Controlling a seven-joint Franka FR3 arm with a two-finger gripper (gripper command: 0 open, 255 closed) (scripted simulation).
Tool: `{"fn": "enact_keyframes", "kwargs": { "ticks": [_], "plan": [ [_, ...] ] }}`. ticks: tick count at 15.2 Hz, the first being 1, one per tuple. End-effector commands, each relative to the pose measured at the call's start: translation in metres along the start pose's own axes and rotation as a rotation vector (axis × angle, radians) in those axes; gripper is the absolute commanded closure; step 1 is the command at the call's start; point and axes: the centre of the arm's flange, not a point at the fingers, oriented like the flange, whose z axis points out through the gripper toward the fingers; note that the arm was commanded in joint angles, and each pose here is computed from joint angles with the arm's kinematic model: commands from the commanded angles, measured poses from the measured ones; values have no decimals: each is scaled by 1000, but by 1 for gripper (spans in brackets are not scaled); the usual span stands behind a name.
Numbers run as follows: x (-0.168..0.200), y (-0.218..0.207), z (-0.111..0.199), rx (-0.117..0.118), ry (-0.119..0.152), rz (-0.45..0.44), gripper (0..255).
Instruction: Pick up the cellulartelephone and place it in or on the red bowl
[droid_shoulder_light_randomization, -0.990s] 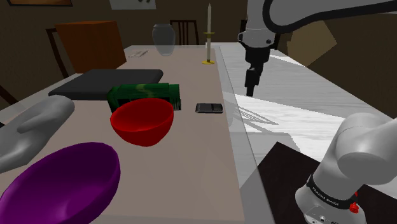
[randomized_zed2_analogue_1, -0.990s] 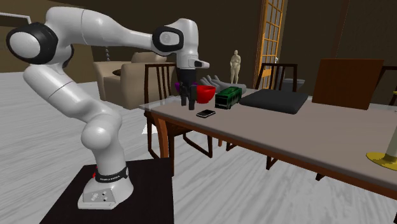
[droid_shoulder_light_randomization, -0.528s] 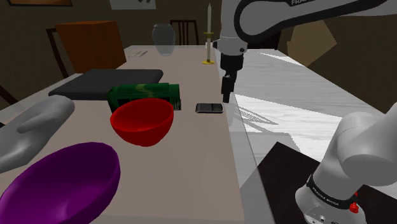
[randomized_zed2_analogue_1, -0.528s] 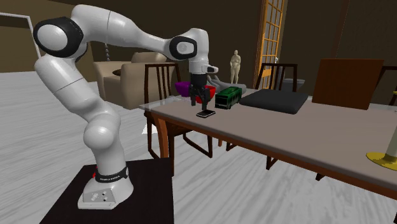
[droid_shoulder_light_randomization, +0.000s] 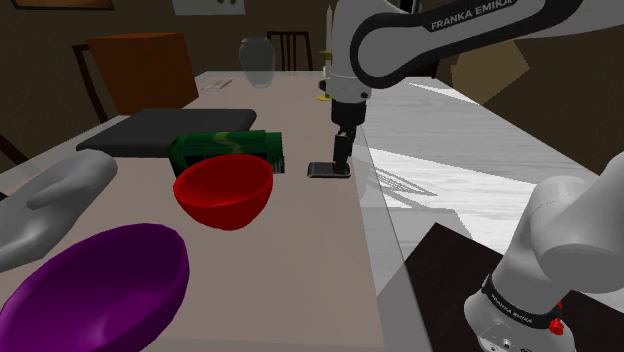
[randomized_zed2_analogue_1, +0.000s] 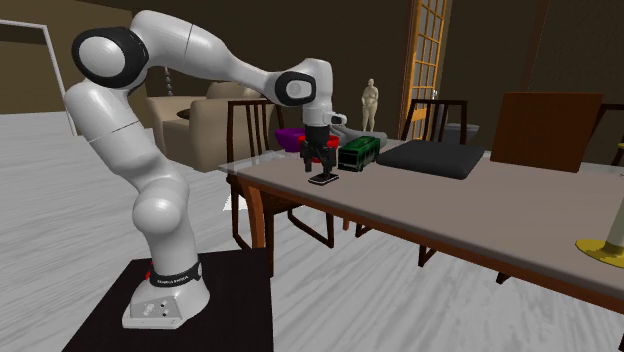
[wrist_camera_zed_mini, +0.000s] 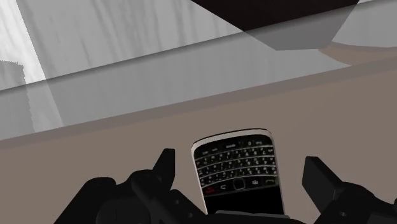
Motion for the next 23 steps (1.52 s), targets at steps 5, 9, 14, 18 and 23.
{"fn": "enact_keyframes", "kwargs": {
  "ticks": [5, 9, 14, 18, 23],
  "plan": [
    [1, 0, 18, 0, 1, 0, 0],
    [1, 0, 18, 0, 1, 0, 0],
    [1, 0, 18, 0, 1, 0, 255],
    [1, 0, 18, 0, 1, 0, 255],
    [2, 0, 2, 0, 1, 0, 255]
  ]
}}
